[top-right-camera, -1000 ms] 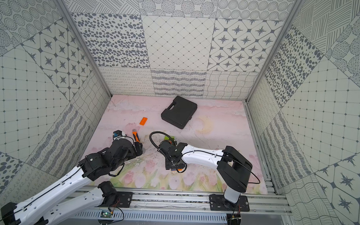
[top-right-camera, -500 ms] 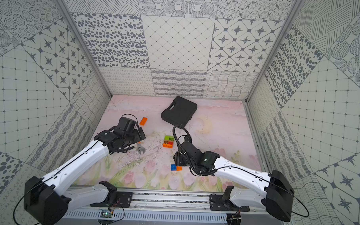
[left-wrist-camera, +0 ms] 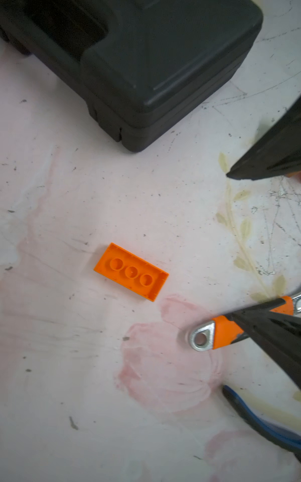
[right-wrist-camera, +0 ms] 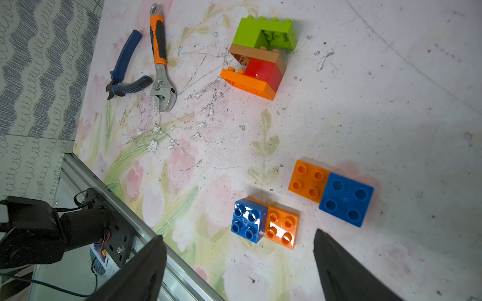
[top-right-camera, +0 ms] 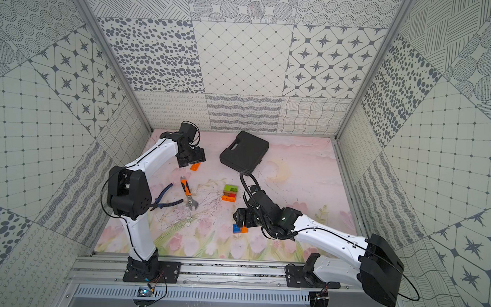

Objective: Assemble the number 5 with lego
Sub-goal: Pick up the lego brick from the center of the board.

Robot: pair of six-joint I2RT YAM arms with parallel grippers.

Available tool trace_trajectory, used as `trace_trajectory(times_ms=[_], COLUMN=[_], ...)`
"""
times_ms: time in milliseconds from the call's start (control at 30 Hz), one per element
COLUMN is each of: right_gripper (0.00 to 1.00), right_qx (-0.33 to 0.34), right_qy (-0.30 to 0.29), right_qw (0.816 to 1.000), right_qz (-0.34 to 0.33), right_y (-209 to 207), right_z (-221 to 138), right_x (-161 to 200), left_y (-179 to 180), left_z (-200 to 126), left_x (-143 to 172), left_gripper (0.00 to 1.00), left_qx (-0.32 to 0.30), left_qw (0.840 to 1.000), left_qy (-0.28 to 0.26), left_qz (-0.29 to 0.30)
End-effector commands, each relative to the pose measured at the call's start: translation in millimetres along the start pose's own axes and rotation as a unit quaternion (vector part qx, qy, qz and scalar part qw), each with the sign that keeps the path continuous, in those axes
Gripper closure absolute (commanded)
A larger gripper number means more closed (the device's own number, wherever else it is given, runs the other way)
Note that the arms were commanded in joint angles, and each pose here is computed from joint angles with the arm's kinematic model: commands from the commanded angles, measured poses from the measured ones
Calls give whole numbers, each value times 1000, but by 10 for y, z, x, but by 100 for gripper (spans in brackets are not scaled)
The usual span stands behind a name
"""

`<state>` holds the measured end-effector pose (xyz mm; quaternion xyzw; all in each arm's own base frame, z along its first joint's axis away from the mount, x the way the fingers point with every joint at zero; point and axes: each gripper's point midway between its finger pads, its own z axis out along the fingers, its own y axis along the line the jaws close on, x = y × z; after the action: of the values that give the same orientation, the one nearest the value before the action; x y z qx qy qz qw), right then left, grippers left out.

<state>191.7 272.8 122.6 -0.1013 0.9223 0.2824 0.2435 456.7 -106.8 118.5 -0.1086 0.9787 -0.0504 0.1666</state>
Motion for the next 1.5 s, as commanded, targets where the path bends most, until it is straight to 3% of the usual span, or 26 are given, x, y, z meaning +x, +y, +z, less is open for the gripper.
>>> trace_trajectory(times_ms=[0,200,733,1100,1300,1467], right_gripper=[1,1,1,1,1,1], right_qx=[-16,-14,0,13,32,65], right_qy=[-26,-24,-16,-5,-23,-46], right_qw=[999,999,1000,1000,999,996], right_qz=[-23,-20,1,16,30,39], right_y=[125,107,17,-44,-115,-255], right_z=[-4,43,104,121,45,-77], right_x=[-202,-253,-253,-210,-262,-311], left_y=[171,253,371,379,262,-10], left_z=[123,381,885,1015,837,385], left_x=[71,-92,-8,88,110,35], left_gripper=[16,18,29,53,76,82], left_qx=[-42,-42,-60,-54,-27,41], left_qw=[987,983,974,970,974,985], left_qy=[83,110,160,181,180,134], left_qz=[133,143,150,151,132,99])
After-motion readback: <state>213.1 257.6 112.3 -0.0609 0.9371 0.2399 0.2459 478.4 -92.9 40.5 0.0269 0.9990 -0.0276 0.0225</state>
